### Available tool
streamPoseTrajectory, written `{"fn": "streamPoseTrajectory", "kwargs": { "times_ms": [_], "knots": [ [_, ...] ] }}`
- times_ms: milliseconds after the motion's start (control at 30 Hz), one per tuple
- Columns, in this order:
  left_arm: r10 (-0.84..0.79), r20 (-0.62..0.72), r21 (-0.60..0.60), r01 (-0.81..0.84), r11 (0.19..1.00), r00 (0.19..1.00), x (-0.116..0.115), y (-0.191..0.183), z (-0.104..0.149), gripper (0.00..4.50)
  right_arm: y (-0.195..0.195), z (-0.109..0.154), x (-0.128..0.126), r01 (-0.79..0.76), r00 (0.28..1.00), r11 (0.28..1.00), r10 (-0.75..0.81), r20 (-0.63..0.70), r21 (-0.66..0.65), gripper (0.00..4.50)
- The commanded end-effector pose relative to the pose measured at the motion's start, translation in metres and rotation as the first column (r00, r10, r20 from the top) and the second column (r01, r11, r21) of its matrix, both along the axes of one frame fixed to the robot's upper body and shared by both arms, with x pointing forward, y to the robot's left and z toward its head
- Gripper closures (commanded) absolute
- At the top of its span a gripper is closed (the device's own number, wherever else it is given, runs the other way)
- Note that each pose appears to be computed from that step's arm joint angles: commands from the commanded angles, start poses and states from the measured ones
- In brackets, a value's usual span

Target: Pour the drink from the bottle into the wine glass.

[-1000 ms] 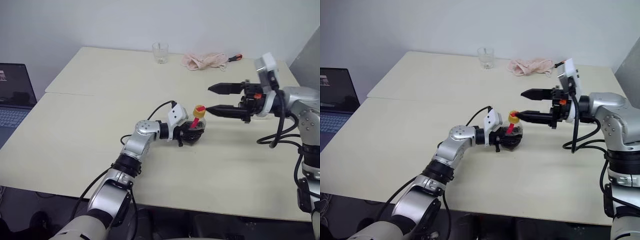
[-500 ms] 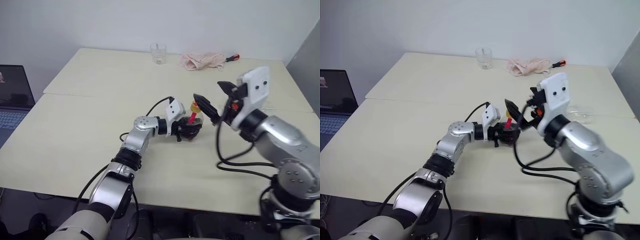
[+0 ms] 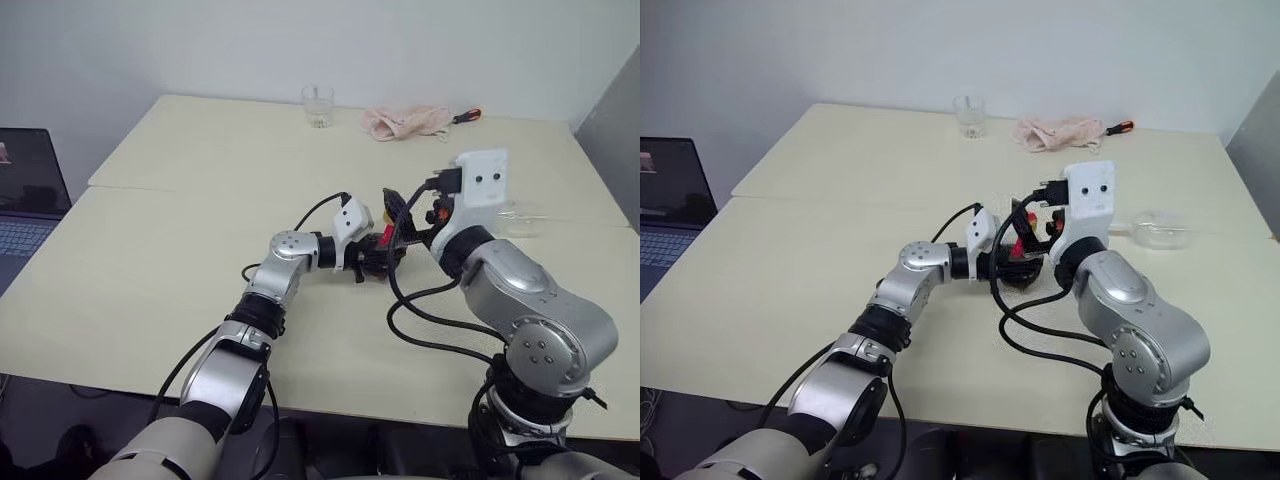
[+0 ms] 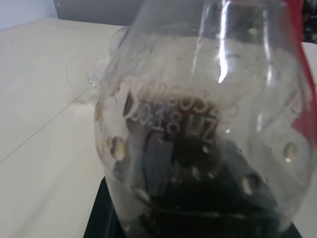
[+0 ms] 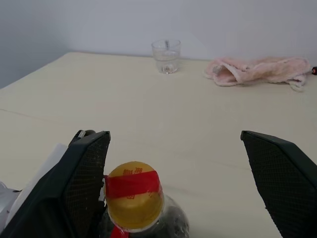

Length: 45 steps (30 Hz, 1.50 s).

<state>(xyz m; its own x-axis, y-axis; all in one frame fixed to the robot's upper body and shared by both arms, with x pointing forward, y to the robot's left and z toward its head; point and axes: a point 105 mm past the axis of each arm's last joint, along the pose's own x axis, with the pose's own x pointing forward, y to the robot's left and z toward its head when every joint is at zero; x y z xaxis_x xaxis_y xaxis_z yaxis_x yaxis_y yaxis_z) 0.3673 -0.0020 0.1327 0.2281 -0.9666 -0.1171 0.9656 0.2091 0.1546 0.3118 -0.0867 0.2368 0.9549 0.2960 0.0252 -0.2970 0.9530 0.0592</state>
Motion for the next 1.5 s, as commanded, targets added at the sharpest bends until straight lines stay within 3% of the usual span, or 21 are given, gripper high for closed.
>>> {"fn": "streamPoseTrajectory", "kwargs": {
  "times_ms": [33, 433, 1000, 1500],
  "knots": [
    [-0.004, 0.069, -0.042, 0.006, 0.999, 0.998, 0.001, -0.002, 0.02, 3.26, 0.008, 0.012, 0.003, -0.008, 0.999, 0.999, 0.007, 0.041, 0.031, 0.0],
    [-0.002, 0.073, -0.04, 0.004, 0.999, 0.997, 0.0, -0.001, 0.02, 3.31, 0.016, 0.001, 0.011, -0.016, 1.0, 0.998, 0.016, -0.003, 0.059, 0.0],
    [0.003, 0.09, -0.024, -0.001, 1.0, 0.996, 0.001, 0.0, 0.019, 3.34, -0.021, -0.014, 0.019, 0.069, 0.997, 0.994, -0.066, -0.034, 0.082, 0.0],
    [0.011, 0.098, -0.002, -0.01, 1.0, 0.995, 0.005, 0.006, 0.019, 3.34, -0.072, -0.045, -0.017, 0.1, 0.989, 0.995, -0.103, -0.108, -0.028, 0.0]
  ]
}}
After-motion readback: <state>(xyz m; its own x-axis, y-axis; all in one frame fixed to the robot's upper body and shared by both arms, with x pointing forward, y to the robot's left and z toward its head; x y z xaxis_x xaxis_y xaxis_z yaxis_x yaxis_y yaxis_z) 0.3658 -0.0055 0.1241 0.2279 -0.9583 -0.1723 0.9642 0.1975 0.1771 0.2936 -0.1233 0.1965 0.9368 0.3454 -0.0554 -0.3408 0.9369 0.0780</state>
